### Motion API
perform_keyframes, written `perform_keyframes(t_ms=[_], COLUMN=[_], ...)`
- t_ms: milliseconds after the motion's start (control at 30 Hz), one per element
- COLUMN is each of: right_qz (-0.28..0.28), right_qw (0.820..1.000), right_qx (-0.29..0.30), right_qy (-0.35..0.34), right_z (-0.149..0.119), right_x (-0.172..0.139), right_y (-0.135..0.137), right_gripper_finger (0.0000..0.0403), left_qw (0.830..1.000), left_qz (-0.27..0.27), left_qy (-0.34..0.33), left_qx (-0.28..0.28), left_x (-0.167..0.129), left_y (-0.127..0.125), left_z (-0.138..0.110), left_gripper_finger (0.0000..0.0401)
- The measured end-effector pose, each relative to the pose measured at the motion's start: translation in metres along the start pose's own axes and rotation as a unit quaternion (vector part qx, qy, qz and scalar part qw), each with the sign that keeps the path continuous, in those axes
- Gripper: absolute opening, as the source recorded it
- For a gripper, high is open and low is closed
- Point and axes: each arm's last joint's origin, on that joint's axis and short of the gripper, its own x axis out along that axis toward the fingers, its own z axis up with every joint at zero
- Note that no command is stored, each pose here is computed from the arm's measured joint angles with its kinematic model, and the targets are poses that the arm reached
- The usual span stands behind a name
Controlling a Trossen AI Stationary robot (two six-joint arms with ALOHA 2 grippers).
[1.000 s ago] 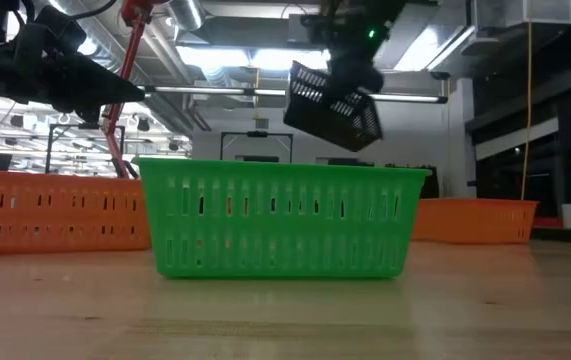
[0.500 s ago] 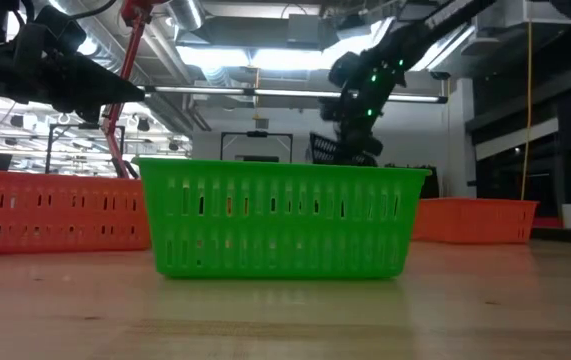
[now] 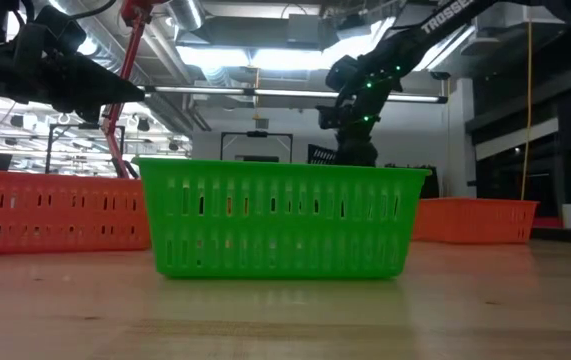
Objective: Stack baskets by color
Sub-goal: Stack the bottom black bin on top of the top black bin, then stack the bottom black bin on top of the stacked black bin
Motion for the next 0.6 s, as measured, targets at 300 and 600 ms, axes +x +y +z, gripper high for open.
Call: perform_keyframes(t_ms=[300, 600], right_qz=[0.001, -0.010], right_qw=[1.000, 0.999], right_qx=[0.011, 0.035], right_qy=[-0.001, 0.013], right_z=[0.000, 0.014], right_x=[0.000, -0.005], right_y=[0.000, 0.014], right_gripper_finger=[0.0104, 0.0114], left_qw=[1.000, 1.000], left_qz=[0.000, 0.000], left_qy=[0.001, 0.011], left_qx=[0.000, 0.004], left_x=[0.000, 0.000], left_y=[0.000, 0.000], left_z=[0.000, -0.002], left_gripper_finger=[0.0011, 0.0011])
